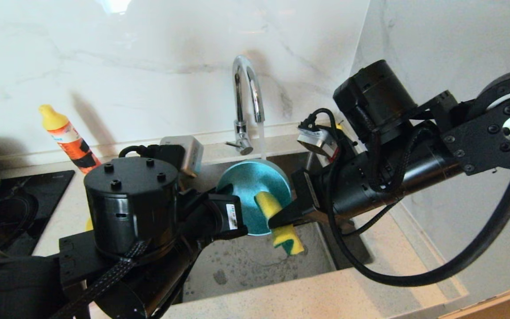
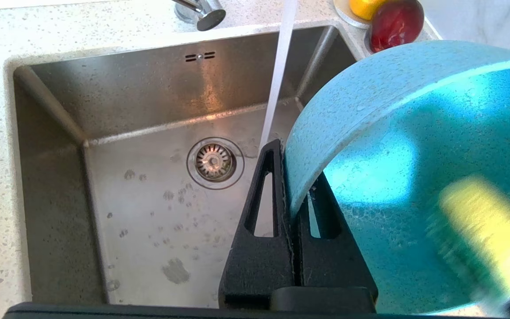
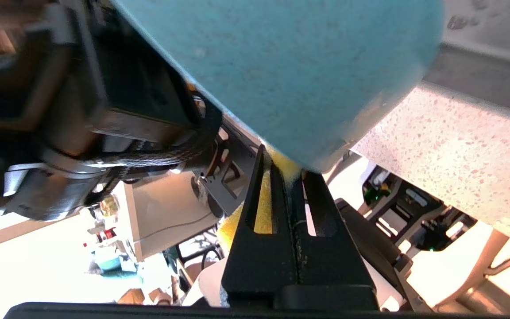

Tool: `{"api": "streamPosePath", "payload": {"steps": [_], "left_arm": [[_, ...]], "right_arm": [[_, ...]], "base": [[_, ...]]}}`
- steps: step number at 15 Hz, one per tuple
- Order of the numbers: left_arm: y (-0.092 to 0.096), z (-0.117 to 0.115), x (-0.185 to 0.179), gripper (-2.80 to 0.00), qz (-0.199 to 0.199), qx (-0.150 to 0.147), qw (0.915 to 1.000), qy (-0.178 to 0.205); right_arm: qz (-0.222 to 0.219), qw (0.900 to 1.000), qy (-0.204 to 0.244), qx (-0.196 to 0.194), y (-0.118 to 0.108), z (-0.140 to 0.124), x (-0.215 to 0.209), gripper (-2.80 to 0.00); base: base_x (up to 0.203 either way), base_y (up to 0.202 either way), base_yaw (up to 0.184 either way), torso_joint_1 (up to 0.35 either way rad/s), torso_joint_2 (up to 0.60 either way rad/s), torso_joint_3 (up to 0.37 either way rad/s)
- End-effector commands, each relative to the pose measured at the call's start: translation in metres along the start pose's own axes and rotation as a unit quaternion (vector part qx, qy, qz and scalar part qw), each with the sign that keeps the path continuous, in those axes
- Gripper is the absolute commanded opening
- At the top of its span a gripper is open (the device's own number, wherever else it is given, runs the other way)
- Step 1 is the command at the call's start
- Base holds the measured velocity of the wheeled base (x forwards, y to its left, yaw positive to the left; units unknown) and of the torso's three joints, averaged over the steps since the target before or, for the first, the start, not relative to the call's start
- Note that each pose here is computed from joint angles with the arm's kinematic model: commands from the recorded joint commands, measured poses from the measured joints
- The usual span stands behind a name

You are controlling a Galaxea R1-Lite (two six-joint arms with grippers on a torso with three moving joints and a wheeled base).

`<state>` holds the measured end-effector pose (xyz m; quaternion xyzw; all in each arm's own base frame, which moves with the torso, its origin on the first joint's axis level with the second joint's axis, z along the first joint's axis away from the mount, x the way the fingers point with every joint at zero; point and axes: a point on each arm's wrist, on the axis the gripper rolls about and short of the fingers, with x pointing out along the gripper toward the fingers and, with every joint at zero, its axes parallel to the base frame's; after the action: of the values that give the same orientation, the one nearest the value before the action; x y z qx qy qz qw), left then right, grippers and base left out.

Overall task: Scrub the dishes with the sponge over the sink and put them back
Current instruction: Wipe the bowl

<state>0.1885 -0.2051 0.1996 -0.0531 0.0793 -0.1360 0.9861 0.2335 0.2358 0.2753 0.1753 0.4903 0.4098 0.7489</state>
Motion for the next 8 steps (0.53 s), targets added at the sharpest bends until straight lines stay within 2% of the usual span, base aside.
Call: {"api": "streamPosePath", "payload": {"steps": [1,8], "left_arm": [[0.0,-0.001,0.0,-2.8,0.002,-0.001,1.0,-0.001],[0.001,-0.006,0.001,-2.8,0.003,0.007,0.9999,0.008]], "right_arm": [[0.005,1.0,-0.016,0.0,0.002,0.003,-0.013,-2.8],[0.016,0.998,-0.056,-0.009,0.008,0.014,-0.033,-2.8]], "base": [[0.0,0.0,0.0,0.0,0.0,0.0],[0.0,0.0,0.0,0.0,0.0,0.0]]}}
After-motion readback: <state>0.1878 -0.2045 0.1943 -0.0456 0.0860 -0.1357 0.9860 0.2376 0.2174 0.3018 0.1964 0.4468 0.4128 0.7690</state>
